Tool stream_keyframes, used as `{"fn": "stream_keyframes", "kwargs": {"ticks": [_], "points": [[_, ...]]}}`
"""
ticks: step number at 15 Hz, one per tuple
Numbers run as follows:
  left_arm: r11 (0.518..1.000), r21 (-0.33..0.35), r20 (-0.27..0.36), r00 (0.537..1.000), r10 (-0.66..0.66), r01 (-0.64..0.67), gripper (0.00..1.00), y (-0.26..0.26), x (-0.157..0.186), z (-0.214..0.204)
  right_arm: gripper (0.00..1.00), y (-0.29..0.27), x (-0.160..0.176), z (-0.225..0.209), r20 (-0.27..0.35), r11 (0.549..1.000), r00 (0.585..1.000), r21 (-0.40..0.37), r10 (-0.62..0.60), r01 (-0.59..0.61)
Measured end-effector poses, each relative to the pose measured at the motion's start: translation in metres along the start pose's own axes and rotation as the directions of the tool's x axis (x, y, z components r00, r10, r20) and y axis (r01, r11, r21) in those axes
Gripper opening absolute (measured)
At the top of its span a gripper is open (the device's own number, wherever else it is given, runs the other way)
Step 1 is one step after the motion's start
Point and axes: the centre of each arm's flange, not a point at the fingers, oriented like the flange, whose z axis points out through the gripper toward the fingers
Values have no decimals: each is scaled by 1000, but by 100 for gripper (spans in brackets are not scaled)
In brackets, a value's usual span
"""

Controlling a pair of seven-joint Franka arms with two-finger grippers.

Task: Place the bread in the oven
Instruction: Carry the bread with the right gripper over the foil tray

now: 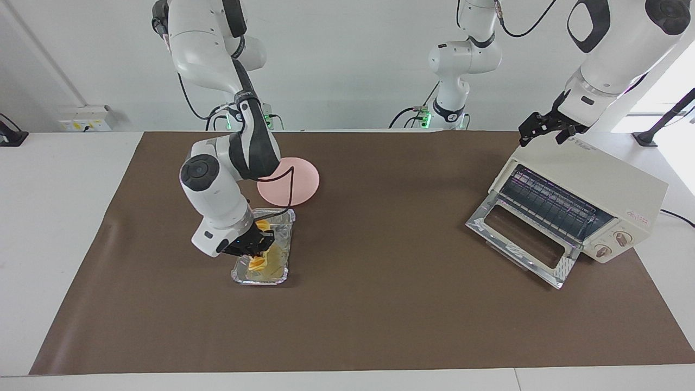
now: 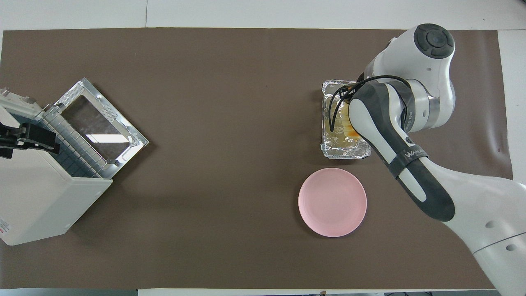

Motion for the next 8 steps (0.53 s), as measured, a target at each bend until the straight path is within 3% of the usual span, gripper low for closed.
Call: {"fn": "stream_keyframes", "kwargs": {"ticks": [6,8], "points": [[1000,0,0,1000,0,0,100,0,0,0,10,-4,-4,19,-13,1000,1000,0,-12,12],[1000,0,0,1000,0,0,100,0,0,0,27,-9,-5,24,-18,1000,1000,-1,-19,19]]}}
